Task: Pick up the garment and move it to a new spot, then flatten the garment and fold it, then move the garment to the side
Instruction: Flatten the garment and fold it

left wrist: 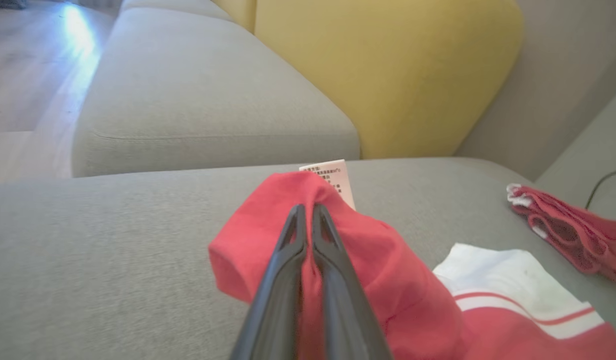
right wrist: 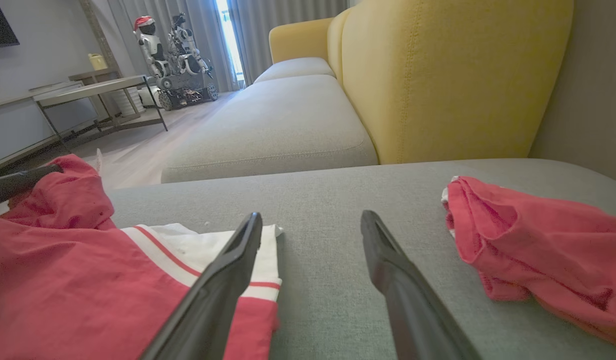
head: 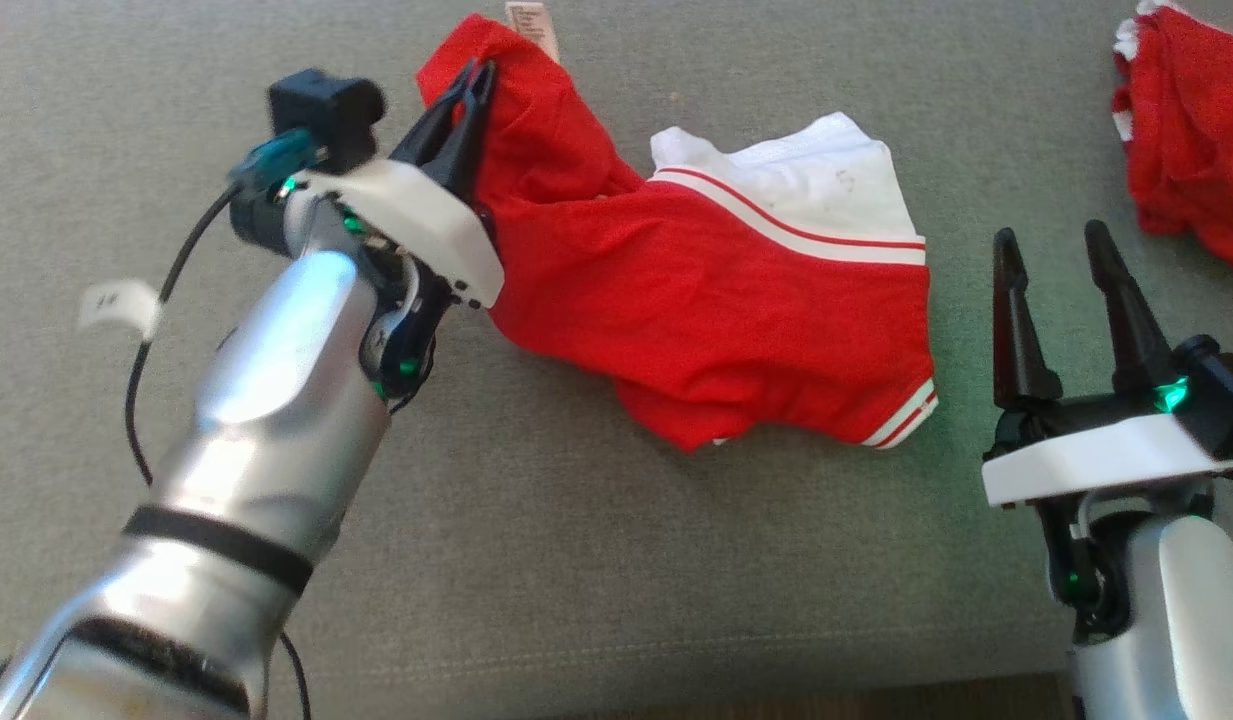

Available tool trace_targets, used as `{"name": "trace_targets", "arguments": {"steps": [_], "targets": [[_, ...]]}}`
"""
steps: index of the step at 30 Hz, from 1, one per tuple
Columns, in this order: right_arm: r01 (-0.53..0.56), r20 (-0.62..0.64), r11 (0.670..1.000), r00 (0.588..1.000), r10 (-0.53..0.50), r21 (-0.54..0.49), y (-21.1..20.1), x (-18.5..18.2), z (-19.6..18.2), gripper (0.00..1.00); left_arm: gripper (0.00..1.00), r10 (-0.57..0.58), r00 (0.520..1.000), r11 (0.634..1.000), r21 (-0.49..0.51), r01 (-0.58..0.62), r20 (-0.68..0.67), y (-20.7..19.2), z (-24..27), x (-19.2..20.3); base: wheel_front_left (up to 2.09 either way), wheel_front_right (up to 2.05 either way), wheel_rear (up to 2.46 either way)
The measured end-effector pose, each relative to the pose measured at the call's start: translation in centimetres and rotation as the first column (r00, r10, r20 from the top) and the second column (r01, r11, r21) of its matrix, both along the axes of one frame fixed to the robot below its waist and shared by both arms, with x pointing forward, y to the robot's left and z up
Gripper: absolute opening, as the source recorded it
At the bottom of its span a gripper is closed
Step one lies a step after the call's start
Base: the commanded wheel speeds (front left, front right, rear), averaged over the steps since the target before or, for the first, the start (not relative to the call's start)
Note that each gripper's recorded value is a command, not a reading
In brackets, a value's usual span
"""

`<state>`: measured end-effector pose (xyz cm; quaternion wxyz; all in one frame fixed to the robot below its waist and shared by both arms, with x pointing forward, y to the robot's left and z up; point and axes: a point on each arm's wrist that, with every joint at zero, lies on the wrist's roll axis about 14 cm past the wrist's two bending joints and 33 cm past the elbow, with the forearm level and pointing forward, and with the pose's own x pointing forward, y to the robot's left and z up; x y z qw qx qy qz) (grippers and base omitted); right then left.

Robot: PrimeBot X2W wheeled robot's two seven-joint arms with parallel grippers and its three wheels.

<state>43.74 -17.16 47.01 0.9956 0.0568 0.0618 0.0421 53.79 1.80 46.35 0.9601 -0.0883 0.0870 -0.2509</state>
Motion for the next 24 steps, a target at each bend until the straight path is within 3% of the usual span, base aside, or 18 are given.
{"name": "trace_targets", "arguments": {"steps": [4,8,12,16,17,18,19,24], "targets": [[-0.014,0.012,1.0,1.0,0.014,0.005,0.5,0.3,0.6,1.0,0.0,0.145,0.989,0.985,-0.099,-0.14,0.042,3.4,2.0,-0.9,0.0,0.0,0.0],[-0.031,0.016,0.999,0.999,0.031,0.01,1.2,0.5,0.8,1.0,0.0,0.316,0.947,0.94,-0.155,-0.304,0.057,8.5,2.4,-3.5,0.0,0.0,0.0],[-0.041,0.001,0.999,0.999,0.041,0.013,1.5,0.2,0.5,1.0,0.0,0.421,0.905,0.895,-0.134,-0.425,-0.055,11.6,-1.3,-8.2,0.0,0.0,0.0],[-0.049,-0.005,0.999,0.999,0.049,0.015,1.8,0.2,0.4,1.0,0.0,0.457,0.873,0.878,-0.073,-0.474,-0.17,12.8,-5.2,-11.9,0.0,0.0,0.0],[-0.05,-0.006,0.999,0.999,0.05,0.015,1.8,0.2,0.4,1.0,0.26,0.455,0.871,0.878,-0.071,-0.474,-0.188,12.7,-5.7,-12.3,0.0,0.0,0.0],[-0.05,-0.005,0.999,0.999,0.051,0.015,1.8,0.2,0.5,1.0,0.74,0.452,0.87,0.878,-0.073,-0.473,-0.199,12.6,-6.0,-12.4,0.0,0.0,0.0],[-0.051,-0.004,0.999,0.999,0.051,0.015,1.9,0.2,0.5,1.0,1.0,0.453,0.867,0.877,-0.07,-0.475,-0.207,12.6,-6.3,-12.5,0.0,0.0,0.0],[-0.049,0.01,0.999,0.999,0.049,0.013,1.8,0.1,1.2,1.0,1.0,0.429,0.891,0.898,-0.04,-0.439,-0.151,12.2,-5.4,-12.3,0.0,0.0,0.0]]}}
